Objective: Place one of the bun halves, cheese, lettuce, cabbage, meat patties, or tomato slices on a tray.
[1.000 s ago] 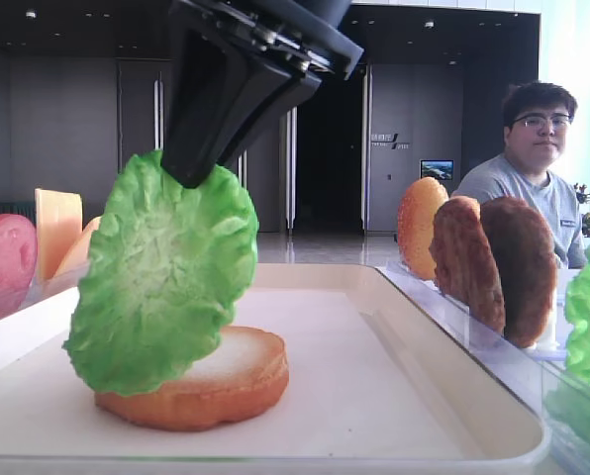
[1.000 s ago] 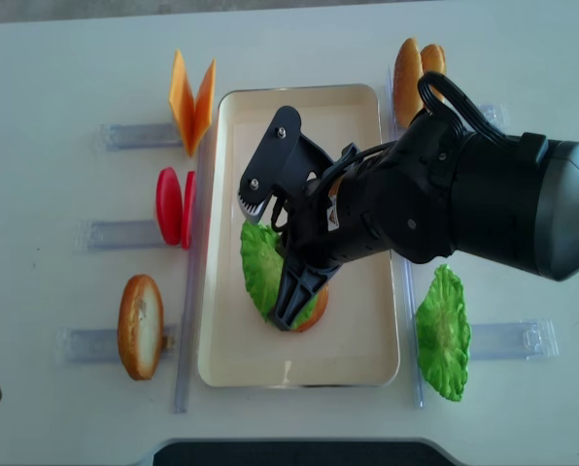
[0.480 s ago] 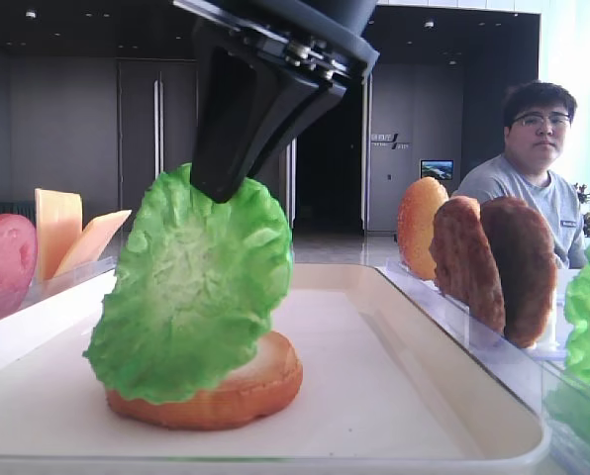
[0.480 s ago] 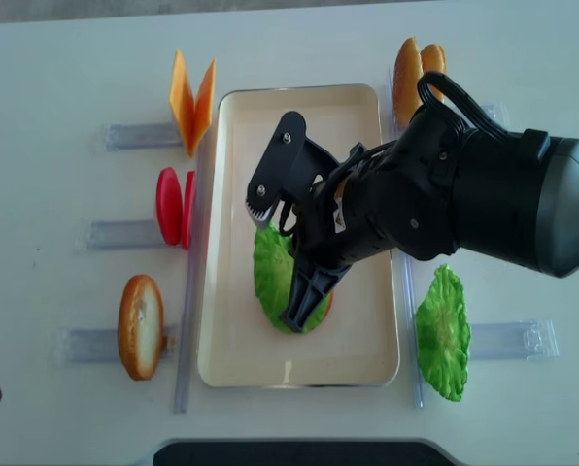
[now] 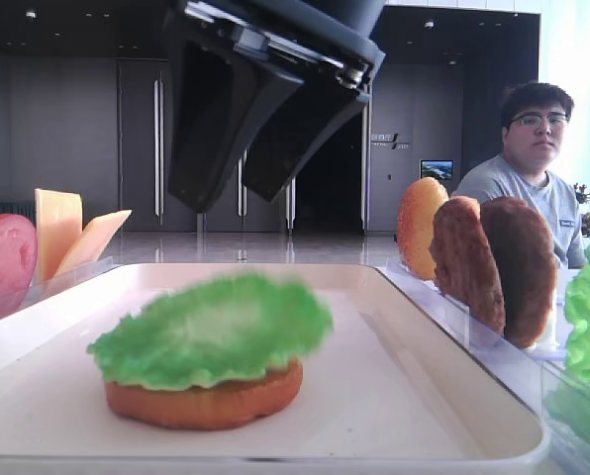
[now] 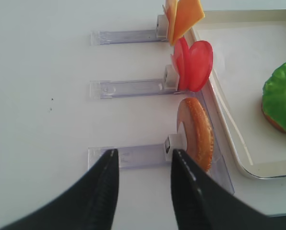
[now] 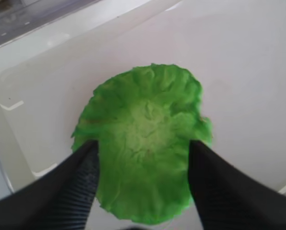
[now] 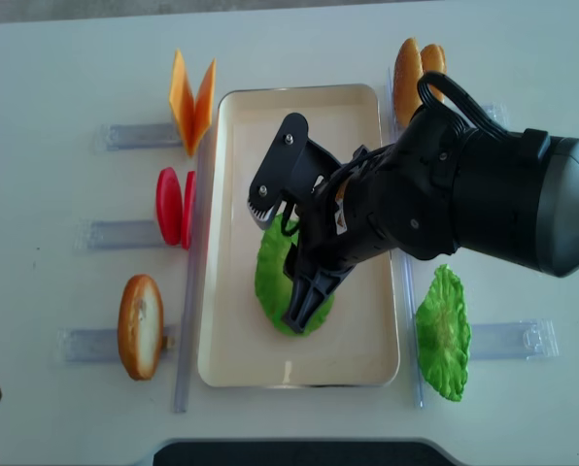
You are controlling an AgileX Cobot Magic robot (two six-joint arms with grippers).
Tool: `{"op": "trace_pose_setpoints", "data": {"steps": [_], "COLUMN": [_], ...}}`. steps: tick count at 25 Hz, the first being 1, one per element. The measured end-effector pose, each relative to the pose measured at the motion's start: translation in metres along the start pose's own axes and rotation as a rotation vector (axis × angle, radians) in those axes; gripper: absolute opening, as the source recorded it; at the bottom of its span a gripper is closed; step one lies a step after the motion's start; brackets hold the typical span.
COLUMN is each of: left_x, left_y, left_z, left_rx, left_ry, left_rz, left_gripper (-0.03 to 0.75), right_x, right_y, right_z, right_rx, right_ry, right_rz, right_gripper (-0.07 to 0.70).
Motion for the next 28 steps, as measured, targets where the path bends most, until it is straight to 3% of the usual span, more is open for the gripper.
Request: {"op": "trace_pose_setpoints", "data": {"steps": [4, 8, 12, 16, 22, 24, 28], "left_x": [0.0, 0.0, 0.0, 0.0, 0.0, 0.0, 0.0], "left_y": [0.0, 0.0, 0.0, 0.0, 0.0, 0.0, 0.0], "left_z": [0.0, 0.0, 0.0, 0.0, 0.0, 0.0, 0.0], "left_rx": [0.0, 0.0, 0.0, 0.0, 0.0, 0.0, 0.0], "left_ry": [0.0, 0.0, 0.0, 0.0, 0.0, 0.0, 0.0], "left_rz": [0.0, -0.001, -0.001, -0.001, -0.001, -0.001, -0.001], "left_gripper": [0.282, 0.282, 0.282, 0.282, 0.282, 0.282, 0.282], "right_x": [-0.006, -0.016, -0.026, -0.048, -0.11, -0.126, -0.152], "right_y": [0.0, -0.001, -0.011, -0.039, -0.109, -0.138, -0.199], "right_z": [0.001, 0.004, 0.01, 0.023, 0.063, 0.076, 0.1], "right_rx": [0.006, 0.027, 0.099, 0.224, 0.318, 0.295, 0.161], "right_ry": [-0.04, -0.043, 0.021, 0.182, 0.511, 0.609, 0.795], "right_rz": [0.037, 0.102, 0.176, 0.26, 0.399, 0.441, 0.539], "right_gripper": [0.468, 0.479, 0.473, 0.431, 0.412, 0.412, 0.411]}}
Point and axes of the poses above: a point on each arm's last joint axis where the gripper is mounted, y pointing out along that axis toward the gripper, x along the wrist's bending axis when the last joint is at zero, z = x × y, the point moved 6 cm from there along y, pointing out along that axis toward the gripper, and after that the axes turned 7 degrees about y, right-handed, at the moved point
